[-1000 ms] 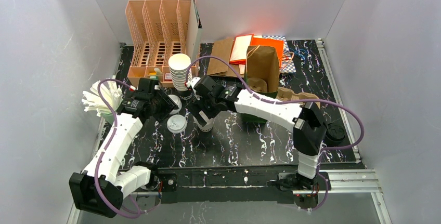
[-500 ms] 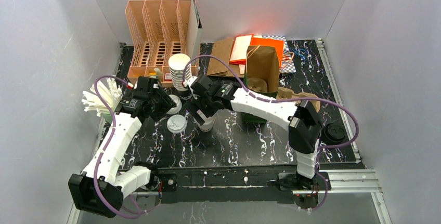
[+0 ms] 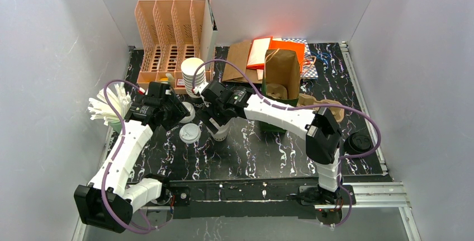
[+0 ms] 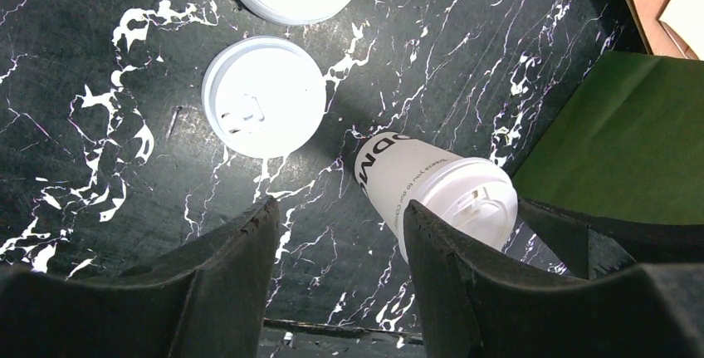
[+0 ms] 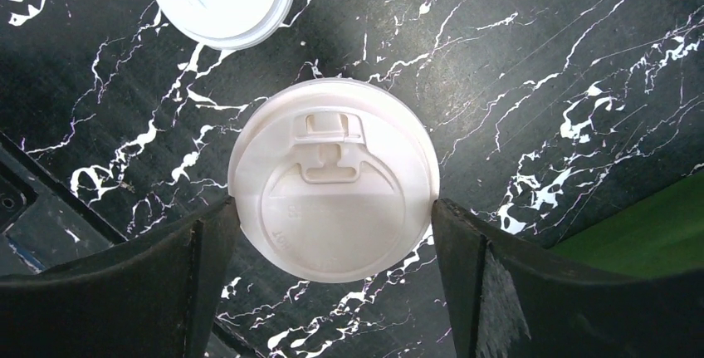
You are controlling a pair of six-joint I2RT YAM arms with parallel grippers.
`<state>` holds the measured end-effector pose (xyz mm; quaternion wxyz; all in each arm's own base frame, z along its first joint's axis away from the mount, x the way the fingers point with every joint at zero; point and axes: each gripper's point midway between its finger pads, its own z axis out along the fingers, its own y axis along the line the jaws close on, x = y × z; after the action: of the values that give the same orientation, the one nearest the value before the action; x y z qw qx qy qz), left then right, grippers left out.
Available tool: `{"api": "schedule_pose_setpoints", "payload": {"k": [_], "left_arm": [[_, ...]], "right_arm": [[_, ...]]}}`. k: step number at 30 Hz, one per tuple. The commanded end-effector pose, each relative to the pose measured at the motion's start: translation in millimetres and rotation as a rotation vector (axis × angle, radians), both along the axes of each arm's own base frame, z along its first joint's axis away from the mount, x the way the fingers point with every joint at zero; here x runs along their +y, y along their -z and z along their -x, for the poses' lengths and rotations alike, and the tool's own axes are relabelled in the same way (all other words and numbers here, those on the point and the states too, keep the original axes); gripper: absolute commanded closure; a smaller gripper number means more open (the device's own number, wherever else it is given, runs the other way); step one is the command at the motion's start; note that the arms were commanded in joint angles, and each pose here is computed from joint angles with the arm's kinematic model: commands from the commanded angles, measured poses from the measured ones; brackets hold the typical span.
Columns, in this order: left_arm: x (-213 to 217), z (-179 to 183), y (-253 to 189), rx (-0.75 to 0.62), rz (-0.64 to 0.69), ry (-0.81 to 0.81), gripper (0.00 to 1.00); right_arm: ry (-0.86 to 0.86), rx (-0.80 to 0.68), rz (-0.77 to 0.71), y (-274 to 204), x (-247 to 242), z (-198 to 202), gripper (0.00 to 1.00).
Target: Pack the takeout coffee
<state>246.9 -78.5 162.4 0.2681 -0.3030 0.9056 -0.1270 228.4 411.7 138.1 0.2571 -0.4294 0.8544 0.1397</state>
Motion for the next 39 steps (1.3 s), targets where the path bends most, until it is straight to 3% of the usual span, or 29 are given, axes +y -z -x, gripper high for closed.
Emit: {"api": "schedule_pose_setpoints", "payload": {"k": [1, 6, 15, 24, 31, 39], "left_arm": [[0.5, 2.8, -1.0, 0.007, -0.008, 0.027, 0.45], [-0.2, 3.6, -1.0, 0.009, -0.012, 0.045, 0.45], [-6.2, 3.5, -6.8, -0.011, 0.003, 0.101, 0.45], [-33.3, -7.1, -19.8, -0.074, 0.122, 0.191, 0.45], [-41.3, -25.3, -37.9, -0.139, 0.145, 0.21, 0.45], [-54.7, -40.6, -54.2, -0.179, 0.175, 0.237, 0.46]], "right_arm": [[0.004, -0.039, 0.012, -7.0, 4.2, -5.3, 0.11], [0.015, -0.053, -0.021, -22.6, 9.0, -6.9, 0.18], [0.043, -0.085, -0.087, -72.5, 5.1, -6.5, 0.2], [0.105, -0.175, -0.143, -128.6, -23.7, -6.9, 0.24], [0.111, -0.308, -0.357, -219.0, -40.1, -3.6, 0.26], [0.217, -0.523, -0.546, -313.7, -90.5, -5.4, 0.31]]}}
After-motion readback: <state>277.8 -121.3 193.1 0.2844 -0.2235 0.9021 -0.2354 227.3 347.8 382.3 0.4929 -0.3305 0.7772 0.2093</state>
